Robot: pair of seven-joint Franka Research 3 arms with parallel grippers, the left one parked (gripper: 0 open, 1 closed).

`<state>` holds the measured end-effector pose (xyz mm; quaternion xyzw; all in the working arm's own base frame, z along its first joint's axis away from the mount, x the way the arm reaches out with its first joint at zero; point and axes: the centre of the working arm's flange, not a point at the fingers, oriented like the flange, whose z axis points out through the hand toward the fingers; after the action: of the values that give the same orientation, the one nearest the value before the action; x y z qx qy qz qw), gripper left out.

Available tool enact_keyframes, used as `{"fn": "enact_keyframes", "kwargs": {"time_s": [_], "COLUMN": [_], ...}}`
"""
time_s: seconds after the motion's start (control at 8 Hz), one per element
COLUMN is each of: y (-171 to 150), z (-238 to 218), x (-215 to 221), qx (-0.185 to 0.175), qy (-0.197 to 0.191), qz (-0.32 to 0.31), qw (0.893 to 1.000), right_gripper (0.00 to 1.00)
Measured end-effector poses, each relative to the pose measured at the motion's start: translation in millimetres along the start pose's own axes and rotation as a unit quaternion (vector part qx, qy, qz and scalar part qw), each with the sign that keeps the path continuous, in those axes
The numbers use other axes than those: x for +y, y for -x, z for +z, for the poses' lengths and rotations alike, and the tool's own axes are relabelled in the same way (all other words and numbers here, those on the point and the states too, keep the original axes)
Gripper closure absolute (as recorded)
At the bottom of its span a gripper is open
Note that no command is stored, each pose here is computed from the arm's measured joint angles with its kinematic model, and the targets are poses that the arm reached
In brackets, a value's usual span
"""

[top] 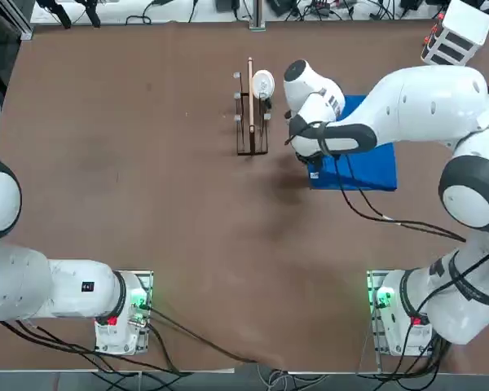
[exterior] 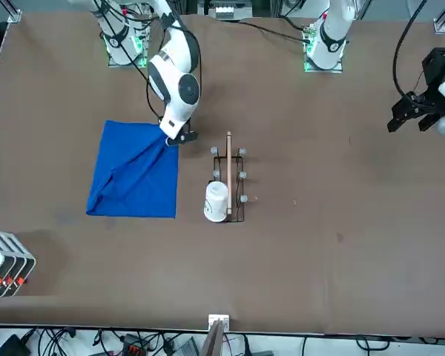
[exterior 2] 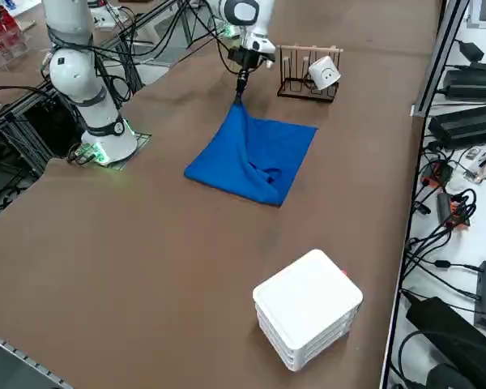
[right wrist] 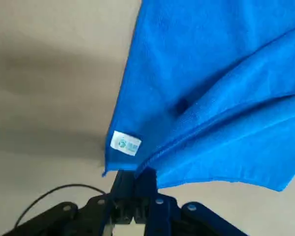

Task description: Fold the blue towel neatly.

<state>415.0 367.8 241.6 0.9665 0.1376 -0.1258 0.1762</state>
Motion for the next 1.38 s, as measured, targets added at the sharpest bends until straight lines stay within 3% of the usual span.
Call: {"fn": "enact_keyframes", "kwargs": {"time_s": [1.38], "y": [11.7], "z": [16.2], "x": [-37.5], "qx": [-0.008], "qy": [0.019], "qz": [0.006], "qw": [1.0], "right_gripper": [0.98]}}
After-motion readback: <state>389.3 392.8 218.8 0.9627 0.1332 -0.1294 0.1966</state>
